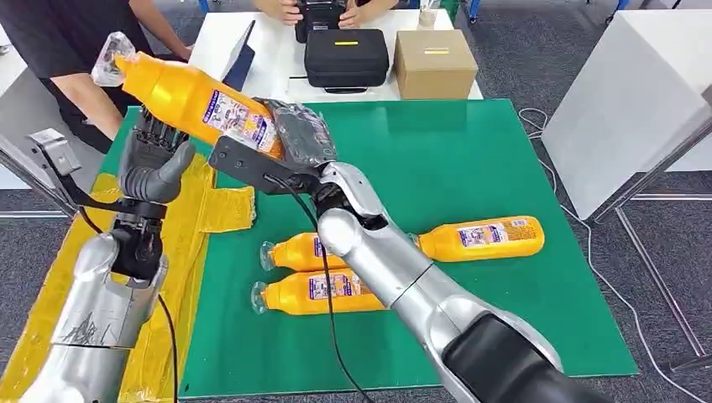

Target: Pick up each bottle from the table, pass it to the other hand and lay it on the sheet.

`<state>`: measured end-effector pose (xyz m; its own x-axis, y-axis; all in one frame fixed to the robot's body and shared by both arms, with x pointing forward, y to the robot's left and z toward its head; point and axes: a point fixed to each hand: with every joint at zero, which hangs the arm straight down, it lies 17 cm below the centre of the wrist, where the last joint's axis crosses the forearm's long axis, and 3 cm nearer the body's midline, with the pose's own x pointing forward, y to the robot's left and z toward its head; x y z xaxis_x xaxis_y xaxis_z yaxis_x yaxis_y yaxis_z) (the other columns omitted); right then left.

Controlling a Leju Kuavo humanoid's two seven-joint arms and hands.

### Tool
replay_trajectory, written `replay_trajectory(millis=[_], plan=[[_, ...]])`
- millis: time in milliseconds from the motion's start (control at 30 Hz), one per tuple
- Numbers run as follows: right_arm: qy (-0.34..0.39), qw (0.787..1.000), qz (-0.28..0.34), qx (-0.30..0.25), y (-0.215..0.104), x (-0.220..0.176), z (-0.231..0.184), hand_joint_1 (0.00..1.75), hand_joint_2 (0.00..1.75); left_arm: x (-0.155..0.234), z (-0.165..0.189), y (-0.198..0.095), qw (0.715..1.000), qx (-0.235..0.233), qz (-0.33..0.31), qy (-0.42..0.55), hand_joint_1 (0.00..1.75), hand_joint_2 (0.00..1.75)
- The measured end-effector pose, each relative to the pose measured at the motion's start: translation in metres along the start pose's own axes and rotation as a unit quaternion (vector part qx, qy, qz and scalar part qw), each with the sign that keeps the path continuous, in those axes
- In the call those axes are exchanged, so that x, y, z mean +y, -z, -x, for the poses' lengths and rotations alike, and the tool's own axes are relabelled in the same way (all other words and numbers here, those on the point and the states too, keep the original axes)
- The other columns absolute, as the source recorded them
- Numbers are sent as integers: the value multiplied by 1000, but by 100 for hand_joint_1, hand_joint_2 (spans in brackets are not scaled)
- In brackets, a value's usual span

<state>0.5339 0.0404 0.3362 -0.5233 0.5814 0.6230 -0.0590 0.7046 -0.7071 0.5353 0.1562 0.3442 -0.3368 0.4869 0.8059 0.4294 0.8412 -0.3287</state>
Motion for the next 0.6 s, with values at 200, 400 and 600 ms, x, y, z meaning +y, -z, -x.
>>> replay_trajectory(millis=[200,400,600], plan=[[-16,999,-19,20,0,24,0,175,175,-18,-1,10,1000,4,4,-19,0,175],[-1,997,-57,55,-8,58,1,175,175,-29,4,12,999,15,5,-30,0,175],[-6,996,-75,57,-10,70,-2,175,175,-28,7,11,999,19,0,-31,0,175]])
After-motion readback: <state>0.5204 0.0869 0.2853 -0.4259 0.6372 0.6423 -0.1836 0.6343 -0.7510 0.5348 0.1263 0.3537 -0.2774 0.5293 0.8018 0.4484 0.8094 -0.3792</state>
